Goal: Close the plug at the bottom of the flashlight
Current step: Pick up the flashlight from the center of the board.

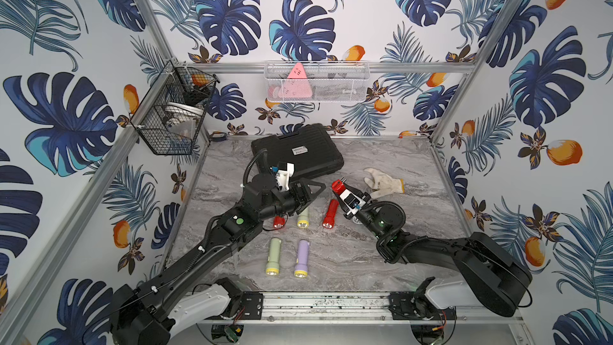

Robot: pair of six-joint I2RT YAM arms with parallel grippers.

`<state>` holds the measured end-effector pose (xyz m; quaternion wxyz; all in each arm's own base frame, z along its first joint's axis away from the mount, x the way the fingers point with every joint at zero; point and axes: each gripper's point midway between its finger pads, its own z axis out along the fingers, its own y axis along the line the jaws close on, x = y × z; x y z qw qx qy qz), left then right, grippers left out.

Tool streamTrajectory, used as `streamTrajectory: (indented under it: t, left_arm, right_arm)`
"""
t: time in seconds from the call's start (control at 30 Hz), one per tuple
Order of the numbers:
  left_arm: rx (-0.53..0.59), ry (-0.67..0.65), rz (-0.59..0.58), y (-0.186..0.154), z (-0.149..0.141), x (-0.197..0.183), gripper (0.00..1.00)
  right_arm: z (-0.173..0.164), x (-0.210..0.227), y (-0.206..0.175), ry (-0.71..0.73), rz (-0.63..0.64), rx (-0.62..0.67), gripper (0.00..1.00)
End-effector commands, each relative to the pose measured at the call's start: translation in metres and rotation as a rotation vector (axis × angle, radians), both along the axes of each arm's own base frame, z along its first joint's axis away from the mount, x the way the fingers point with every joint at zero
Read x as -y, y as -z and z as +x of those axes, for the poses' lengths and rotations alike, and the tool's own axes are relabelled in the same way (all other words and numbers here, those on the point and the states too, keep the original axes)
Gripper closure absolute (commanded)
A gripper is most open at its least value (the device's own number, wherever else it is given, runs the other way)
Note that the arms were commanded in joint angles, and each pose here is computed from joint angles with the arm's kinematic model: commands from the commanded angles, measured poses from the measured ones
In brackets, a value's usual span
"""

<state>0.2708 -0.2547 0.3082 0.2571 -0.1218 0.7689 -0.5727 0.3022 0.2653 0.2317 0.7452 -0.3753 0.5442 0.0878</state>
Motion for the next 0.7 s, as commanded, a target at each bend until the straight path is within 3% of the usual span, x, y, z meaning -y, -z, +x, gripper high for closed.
streamTrajectory:
  t: [0.0, 0.13, 0.3, 0.67]
  left_arm:
    - [-0.029, 0.027, -0.045, -0.004, 0.005, 0.005, 0.31]
    - [-0.057, 0.058, -0.059, 0.0, 0.013, 0.01, 0.34]
    - [-0.038, 0.042, 0.009, -0.004, 0.017, 0.006, 0.3]
    - [-0.114, 0.032, 0.013, 0.006, 0.01, 0.002, 0.34]
  right_arm:
    - [-0.017, -0.004, -0.031, -0.095, 0.127, 0.053, 1.0]
    - [-0.024, -0.01, -0.032, -0.158, 0.151, -0.014, 1.0]
    - [-0.024, -0.014, -0.024, -0.17, 0.107, -0.04, 1.0]
    - [-0.007, -0.023, -0.011, -0.113, 0.015, 0.047, 1.0]
